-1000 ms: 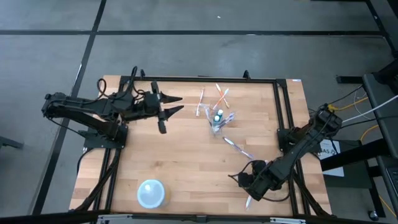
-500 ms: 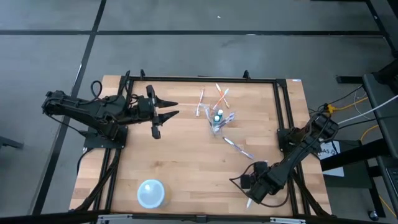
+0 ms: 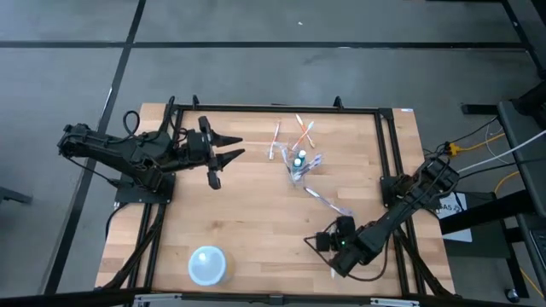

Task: Pick & Place toothbrushing station
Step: Put the orange toothbrush into the transparent organizer

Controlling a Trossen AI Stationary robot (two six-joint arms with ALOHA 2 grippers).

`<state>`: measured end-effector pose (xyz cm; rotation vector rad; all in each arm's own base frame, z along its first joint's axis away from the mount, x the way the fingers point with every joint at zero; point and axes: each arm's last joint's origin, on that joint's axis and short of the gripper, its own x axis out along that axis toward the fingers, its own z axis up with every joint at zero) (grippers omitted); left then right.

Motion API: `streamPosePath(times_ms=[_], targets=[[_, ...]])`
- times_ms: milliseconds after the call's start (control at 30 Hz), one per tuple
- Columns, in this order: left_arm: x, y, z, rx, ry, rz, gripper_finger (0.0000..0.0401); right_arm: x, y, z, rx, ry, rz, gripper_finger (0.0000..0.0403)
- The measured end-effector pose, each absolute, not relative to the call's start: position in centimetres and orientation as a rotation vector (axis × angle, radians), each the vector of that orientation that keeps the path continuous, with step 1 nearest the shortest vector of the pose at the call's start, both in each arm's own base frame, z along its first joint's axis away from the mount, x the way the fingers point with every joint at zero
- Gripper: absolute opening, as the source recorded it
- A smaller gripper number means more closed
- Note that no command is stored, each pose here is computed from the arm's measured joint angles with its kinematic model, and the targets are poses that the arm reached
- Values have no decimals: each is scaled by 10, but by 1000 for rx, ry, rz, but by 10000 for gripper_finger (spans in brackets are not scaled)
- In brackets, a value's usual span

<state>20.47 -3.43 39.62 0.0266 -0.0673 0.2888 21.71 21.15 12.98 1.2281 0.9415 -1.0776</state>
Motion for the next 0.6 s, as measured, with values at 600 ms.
streamPosePath(times_ms=[600], targets=[[204, -33, 396, -48, -74, 343, 127, 320, 144, 202, 738, 349, -951, 0]])
